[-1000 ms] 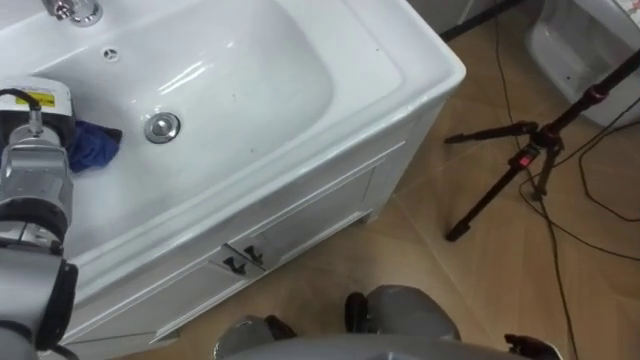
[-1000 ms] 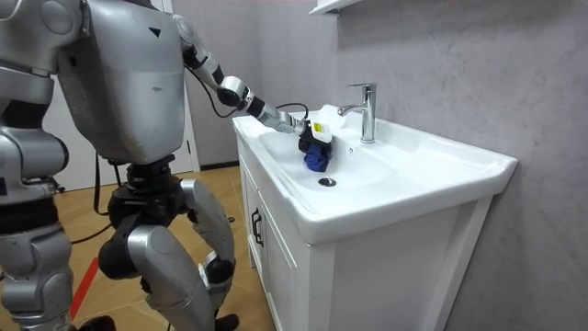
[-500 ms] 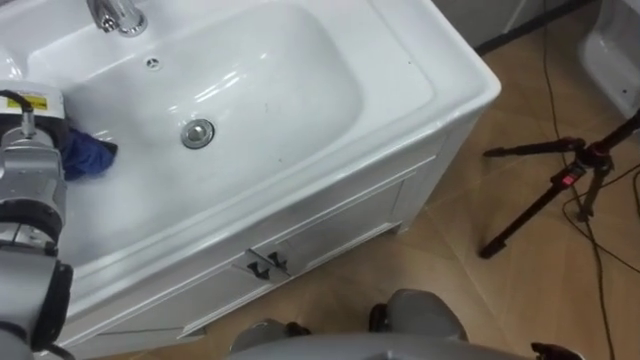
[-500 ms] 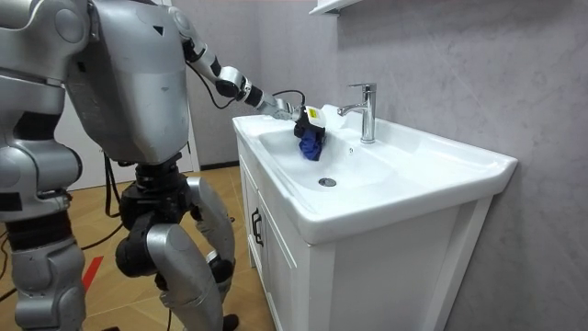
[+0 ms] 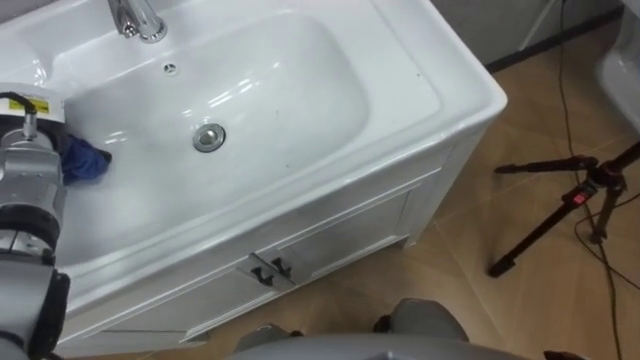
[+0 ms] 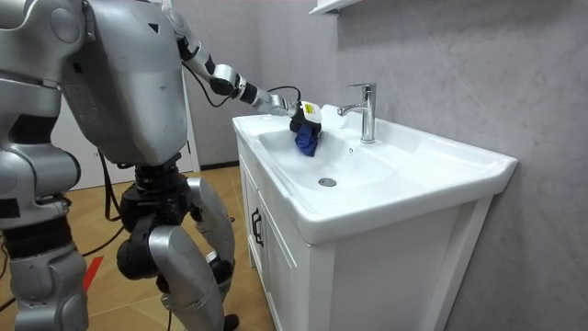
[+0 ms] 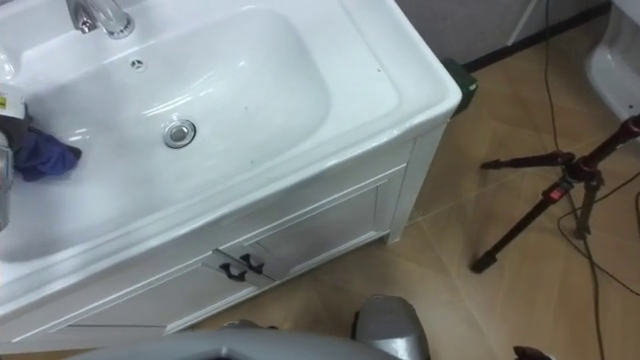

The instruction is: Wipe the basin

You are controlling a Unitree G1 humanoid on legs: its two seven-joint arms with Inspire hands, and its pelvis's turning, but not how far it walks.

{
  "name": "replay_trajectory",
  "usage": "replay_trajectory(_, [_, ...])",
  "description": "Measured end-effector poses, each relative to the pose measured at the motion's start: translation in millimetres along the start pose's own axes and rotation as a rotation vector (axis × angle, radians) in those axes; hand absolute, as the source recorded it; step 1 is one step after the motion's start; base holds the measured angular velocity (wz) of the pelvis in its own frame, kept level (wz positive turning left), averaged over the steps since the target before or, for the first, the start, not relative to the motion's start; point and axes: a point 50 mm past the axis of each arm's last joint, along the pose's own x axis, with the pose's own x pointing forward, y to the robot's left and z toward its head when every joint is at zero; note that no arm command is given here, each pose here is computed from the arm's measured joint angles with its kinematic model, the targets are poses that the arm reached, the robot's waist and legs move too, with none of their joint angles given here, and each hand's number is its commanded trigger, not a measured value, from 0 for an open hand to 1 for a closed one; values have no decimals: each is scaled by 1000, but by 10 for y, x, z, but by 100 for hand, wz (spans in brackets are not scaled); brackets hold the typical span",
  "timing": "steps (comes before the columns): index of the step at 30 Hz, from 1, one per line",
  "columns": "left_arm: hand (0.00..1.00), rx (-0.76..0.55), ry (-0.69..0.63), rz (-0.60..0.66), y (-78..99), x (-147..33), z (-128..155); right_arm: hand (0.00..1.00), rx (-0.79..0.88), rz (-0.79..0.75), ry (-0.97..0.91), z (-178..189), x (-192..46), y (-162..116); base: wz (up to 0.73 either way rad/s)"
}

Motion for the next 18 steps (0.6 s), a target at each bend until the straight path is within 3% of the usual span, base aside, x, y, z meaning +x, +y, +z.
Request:
replay_trajectory(13, [100,-2,-7,3,83,-22,32,0,29,-9,8,-4,-1,-27,5])
replay_trajectory(18, [100,1,10,-25,37,-34,20,0,56,-27,-3,27,-3,-59,1])
